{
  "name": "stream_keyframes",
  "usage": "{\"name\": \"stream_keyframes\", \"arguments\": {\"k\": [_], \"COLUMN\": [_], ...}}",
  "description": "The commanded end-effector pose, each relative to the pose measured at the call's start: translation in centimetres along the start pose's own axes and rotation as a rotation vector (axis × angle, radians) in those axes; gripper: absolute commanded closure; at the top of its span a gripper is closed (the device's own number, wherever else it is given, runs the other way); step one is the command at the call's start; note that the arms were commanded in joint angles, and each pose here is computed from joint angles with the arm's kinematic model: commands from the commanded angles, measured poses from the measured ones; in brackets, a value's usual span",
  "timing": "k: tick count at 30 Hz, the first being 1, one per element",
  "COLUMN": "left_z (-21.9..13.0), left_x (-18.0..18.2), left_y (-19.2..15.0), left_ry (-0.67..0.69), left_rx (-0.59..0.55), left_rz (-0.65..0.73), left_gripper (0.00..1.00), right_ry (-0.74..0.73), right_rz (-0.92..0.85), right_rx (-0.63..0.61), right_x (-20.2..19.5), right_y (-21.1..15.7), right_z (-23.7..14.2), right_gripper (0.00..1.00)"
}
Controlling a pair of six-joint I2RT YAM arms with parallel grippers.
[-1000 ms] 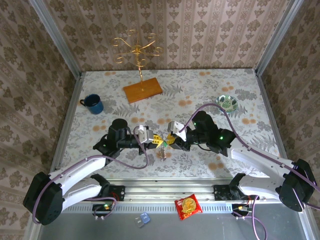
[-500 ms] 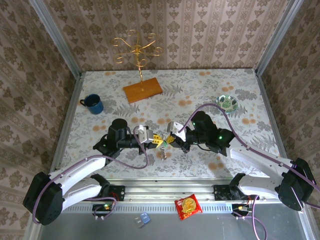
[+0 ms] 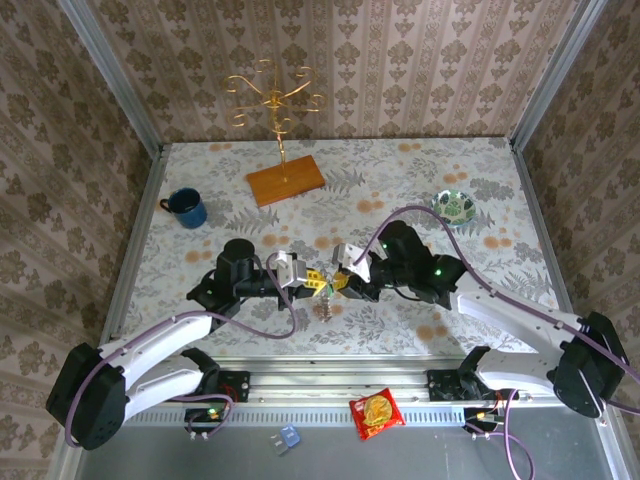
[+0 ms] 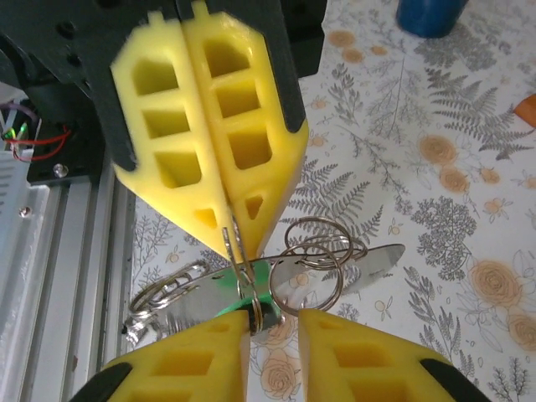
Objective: Put the keys on the keyring
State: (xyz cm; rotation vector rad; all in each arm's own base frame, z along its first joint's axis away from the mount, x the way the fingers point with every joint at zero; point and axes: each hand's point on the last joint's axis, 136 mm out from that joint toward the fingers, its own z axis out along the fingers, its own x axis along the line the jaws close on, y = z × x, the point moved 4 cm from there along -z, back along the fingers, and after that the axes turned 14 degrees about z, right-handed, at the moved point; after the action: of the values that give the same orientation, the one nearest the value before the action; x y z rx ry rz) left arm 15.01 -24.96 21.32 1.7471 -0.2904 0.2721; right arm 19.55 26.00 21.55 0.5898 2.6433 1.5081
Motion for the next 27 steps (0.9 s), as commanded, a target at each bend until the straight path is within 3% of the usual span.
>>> {"name": "stream_keyframes", "arguments": {"k": [1, 13, 17, 22, 23, 24, 25, 27], "left_z": [0.2, 0.6, 0.6, 0.7, 0.6, 0.6, 0.5, 0.3], "left_x": [-0.1, -0.2, -0.1, 0.0, 0.1, 0.3, 0.4, 0.4], "left_y": [1.0, 1.0, 1.1, 0.9, 0.8, 0.7, 0.5, 0.1], "left_ry": [-0.005, -0.01, -0.006, 0.01, 0.024, 0.043, 0.059, 0.068], "left_rx": [-0.062, -0.113, -0.129, -0.127, -0.118, -0.108, -0.093, -0.049], "left_rz": [0.014, -0.024, -0.027, -0.028, -0.032, -0.027, -0.022, -0.009], "left_gripper": [1.0, 1.0, 1.0, 1.0, 0.96, 0.82, 0.76, 0.76], "right_ry": [-0.002, 0.038, 0.06, 0.074, 0.071, 0.069, 0.063, 0.054], "right_rz": [-0.011, 0.031, 0.04, 0.033, 0.028, 0.017, 0.006, -0.016], "right_rx": [-0.053, -0.12, -0.123, -0.119, -0.115, -0.108, -0.095, -0.066], "right_x": [0.3, 0.2, 0.3, 0.5, 0.5, 0.5, 0.5, 0.5], "right_y": [0.3, 1.1, 1.1, 1.1, 1.2, 1.2, 1.2, 1.1], "right_z": [-0.7, 0.3, 0.6, 0.7, 0.6, 0.4, 0.3, 0.2], "right_gripper": [0.75, 0.76, 0.83, 1.0, 1.0, 1.0, 1.0, 1.0]}}
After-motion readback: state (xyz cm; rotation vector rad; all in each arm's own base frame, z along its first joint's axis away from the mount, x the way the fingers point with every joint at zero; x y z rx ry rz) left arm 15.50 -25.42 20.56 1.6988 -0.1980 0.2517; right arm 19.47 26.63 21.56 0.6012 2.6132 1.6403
